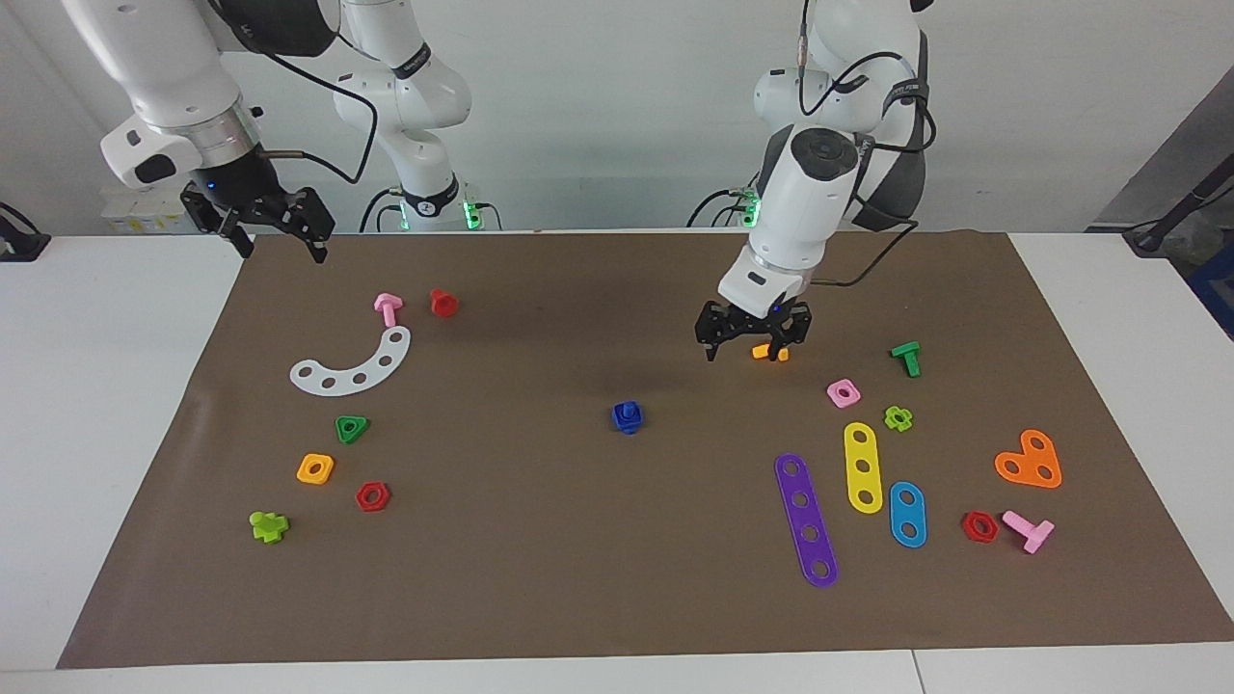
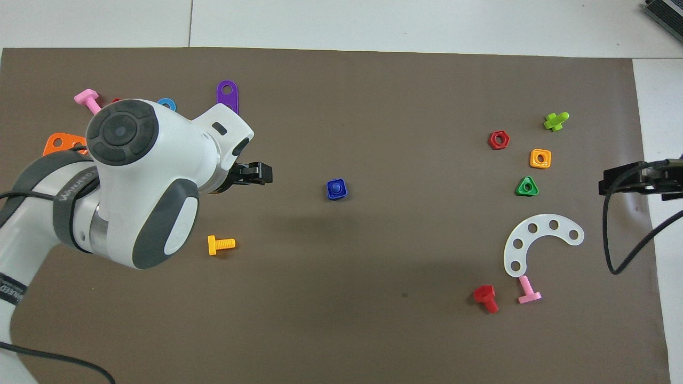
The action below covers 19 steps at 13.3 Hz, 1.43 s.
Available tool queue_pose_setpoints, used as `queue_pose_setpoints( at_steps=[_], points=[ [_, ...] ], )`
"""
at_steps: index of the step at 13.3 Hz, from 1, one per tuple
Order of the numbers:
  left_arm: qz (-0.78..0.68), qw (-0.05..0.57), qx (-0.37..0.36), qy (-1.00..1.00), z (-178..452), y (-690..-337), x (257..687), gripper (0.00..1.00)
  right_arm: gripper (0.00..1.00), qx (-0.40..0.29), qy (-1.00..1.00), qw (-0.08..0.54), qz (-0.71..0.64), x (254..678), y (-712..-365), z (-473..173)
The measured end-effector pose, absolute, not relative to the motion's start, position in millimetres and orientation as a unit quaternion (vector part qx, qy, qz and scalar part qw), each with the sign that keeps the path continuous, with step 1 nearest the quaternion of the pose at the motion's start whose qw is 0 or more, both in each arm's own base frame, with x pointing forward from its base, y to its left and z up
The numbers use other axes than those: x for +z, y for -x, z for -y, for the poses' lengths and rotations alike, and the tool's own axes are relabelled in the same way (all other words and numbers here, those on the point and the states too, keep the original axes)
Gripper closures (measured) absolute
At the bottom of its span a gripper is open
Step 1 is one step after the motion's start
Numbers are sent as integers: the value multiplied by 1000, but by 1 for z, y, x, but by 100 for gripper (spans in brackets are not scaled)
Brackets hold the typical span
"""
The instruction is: Unscrew and place screws in storage area
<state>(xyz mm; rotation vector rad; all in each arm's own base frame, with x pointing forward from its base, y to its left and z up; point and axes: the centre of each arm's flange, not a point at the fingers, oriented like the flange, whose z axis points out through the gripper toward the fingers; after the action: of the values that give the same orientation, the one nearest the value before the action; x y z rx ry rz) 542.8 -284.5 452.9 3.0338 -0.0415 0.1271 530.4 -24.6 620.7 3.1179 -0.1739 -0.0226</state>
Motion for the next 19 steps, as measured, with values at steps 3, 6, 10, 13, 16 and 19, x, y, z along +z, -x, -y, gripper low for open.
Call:
queue_pose_setpoints(
  at_steps=[3,6,10,13,16,19],
  points=[
    [0,66,49,-997,323,-538,428,0,0,-7,-998,9,56,621,-530,25],
    [1,69,35,-997,357,-540,398,0,0,-7,-998,9,56,621,-530,25],
    [4,54,33,-998,396,-553,360,0,0,-7,-998,9,56,621,-530,25],
    [12,50,31,-998,406,-552,346,0,0,-7,-998,9,56,621,-530,25],
    [23,47,35,-998,415,-547,343,0,0,-7,-998,9,57,621,-530,26],
    [25,48,39,-998,417,-548,338,4,0,-9,-998,9,57,619,-530,26]
  ],
)
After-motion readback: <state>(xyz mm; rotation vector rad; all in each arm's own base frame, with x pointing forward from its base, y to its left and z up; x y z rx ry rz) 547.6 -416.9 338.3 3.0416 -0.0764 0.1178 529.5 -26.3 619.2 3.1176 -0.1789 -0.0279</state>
